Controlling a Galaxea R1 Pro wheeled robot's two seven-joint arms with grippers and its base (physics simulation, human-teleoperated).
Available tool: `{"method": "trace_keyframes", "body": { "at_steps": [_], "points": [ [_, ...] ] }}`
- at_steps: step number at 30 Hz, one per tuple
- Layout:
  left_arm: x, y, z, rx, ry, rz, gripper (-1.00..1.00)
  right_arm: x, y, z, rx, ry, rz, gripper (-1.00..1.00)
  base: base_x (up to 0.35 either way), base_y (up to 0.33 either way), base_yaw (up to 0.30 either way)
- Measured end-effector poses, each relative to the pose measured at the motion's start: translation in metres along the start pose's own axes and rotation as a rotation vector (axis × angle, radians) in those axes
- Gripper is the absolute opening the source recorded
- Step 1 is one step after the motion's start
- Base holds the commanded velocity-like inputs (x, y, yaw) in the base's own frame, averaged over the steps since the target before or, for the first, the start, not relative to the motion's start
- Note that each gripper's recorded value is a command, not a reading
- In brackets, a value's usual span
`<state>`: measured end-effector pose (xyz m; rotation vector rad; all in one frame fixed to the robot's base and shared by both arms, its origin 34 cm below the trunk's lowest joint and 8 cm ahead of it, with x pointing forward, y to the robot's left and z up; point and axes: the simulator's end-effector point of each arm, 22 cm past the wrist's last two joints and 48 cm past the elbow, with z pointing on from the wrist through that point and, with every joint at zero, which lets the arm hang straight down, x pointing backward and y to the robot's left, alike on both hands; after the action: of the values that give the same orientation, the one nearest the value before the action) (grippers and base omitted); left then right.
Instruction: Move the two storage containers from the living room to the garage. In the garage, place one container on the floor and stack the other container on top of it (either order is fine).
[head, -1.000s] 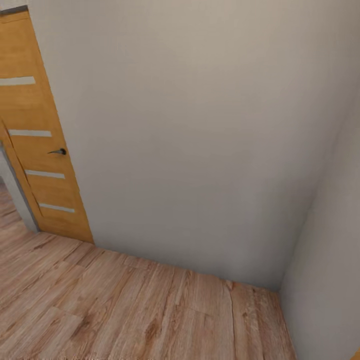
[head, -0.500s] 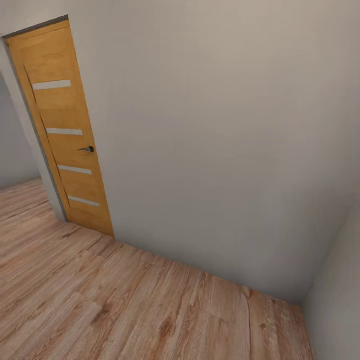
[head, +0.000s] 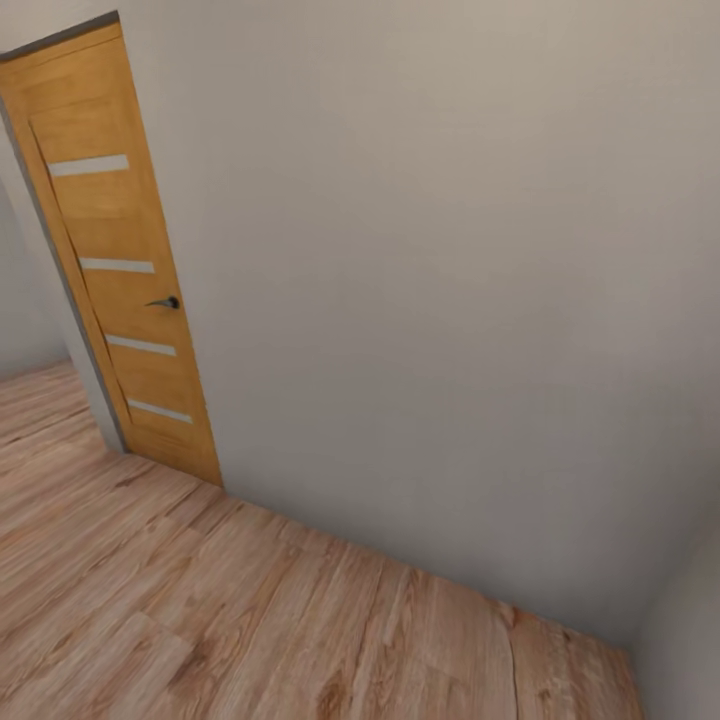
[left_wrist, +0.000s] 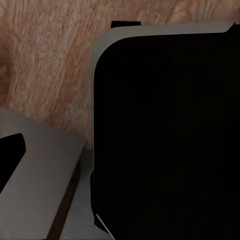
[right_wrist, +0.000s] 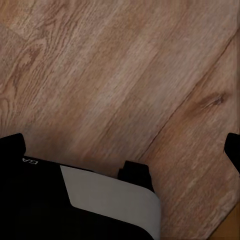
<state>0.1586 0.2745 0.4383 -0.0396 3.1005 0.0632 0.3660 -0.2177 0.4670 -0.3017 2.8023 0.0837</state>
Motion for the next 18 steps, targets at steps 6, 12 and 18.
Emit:
{"method": "trace_keyframes", "body": {
  "at_steps": [6,12,18],
  "points": [
    [-0.0001,0.0,0.0,0.0,0.0,0.0,1.0,-0.0001,-0.001,0.0,0.001,0.0,0.0,1.0,0.317,0.0,0.001],
    [0.0002,0.0,0.0,0.0,0.0,0.0,1.0,-0.0002,-0.0009,0.0,0.001,-0.001,-0.001,1.0,0.317,0.0,0.163],
    [-0.0002,0.0,0.0,0.0,-0.001,0.0,1.0,-0.0004,0.0,0.0,0.0,-0.002,-0.003,1.0,0.317,0.0,0.272]
  ]
}}
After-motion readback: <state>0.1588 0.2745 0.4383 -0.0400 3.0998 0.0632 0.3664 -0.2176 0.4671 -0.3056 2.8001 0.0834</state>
